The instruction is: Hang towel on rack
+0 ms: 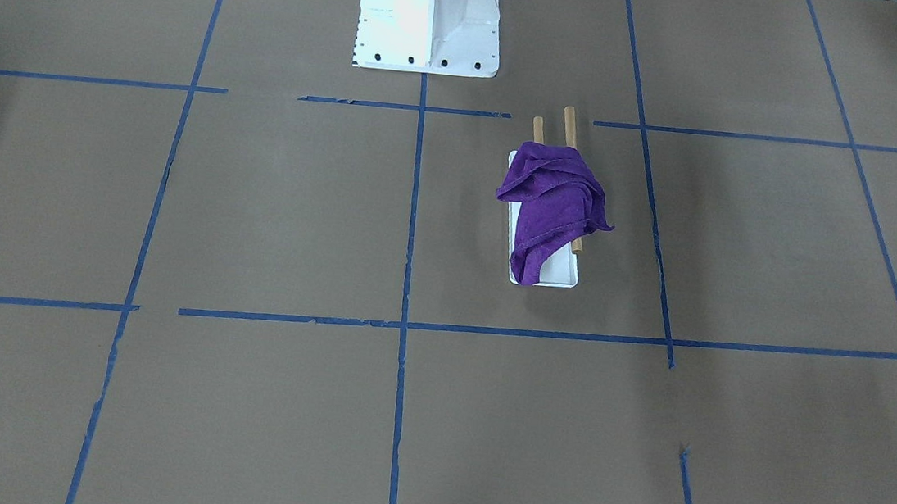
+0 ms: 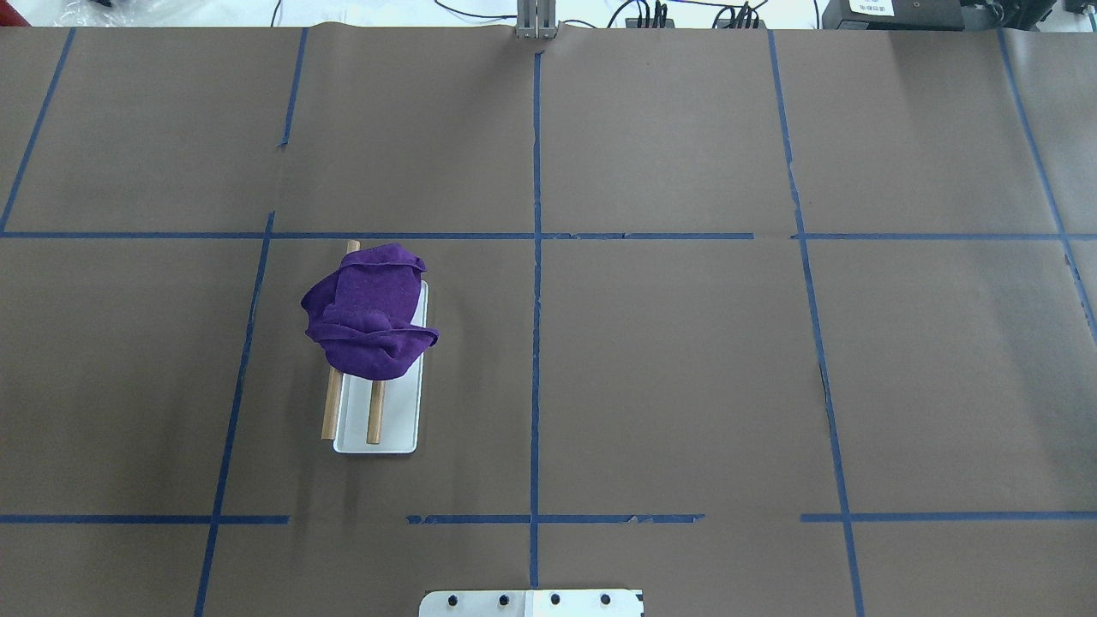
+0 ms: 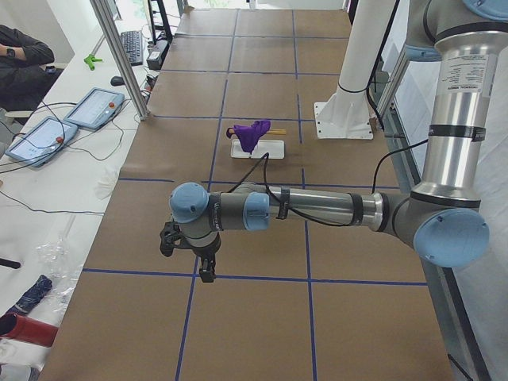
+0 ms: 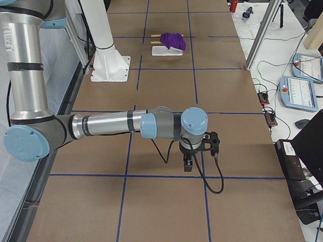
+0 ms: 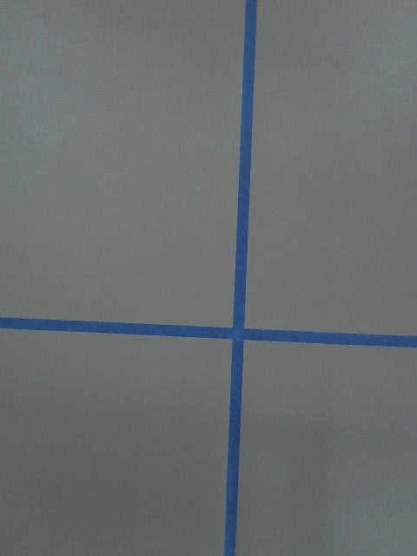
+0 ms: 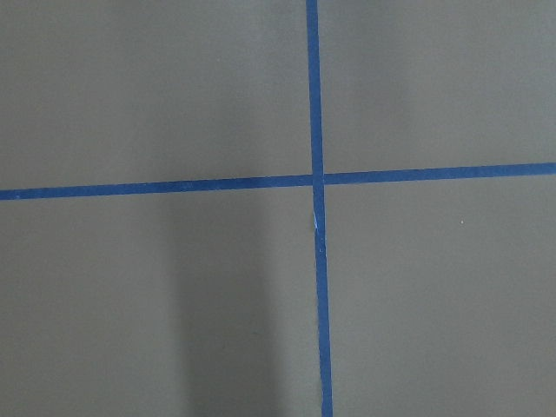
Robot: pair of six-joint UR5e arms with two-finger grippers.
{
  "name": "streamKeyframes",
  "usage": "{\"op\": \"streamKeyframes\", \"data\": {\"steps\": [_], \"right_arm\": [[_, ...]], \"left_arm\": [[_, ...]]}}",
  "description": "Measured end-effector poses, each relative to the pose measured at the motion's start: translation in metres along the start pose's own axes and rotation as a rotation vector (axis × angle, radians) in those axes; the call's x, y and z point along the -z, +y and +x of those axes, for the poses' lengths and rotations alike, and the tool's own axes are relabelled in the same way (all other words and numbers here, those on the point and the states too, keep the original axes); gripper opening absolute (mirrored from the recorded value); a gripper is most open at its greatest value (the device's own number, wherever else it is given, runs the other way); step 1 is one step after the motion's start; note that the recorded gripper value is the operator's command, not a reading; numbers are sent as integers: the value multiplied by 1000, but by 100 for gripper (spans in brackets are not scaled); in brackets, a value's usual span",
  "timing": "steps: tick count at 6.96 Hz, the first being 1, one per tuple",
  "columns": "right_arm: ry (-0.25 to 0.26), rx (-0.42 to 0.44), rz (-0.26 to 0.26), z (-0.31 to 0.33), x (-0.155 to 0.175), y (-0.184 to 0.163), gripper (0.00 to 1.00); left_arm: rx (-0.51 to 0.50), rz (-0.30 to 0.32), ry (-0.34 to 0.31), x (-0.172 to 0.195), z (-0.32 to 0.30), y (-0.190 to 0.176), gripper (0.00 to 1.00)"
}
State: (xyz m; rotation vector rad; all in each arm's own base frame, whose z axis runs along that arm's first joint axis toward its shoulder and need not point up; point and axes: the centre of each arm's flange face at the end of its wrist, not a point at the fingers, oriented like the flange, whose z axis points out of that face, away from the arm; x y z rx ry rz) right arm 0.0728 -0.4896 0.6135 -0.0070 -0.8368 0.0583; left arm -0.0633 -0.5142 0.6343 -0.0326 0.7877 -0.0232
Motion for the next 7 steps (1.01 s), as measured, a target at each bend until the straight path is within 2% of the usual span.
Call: {"op": "streamKeyframes", "data": {"steps": [7], "right_arm": [[3,0,-2,3,-2,1,100]], "left_arm": [[1,0,0,0,0,0,100]]}}
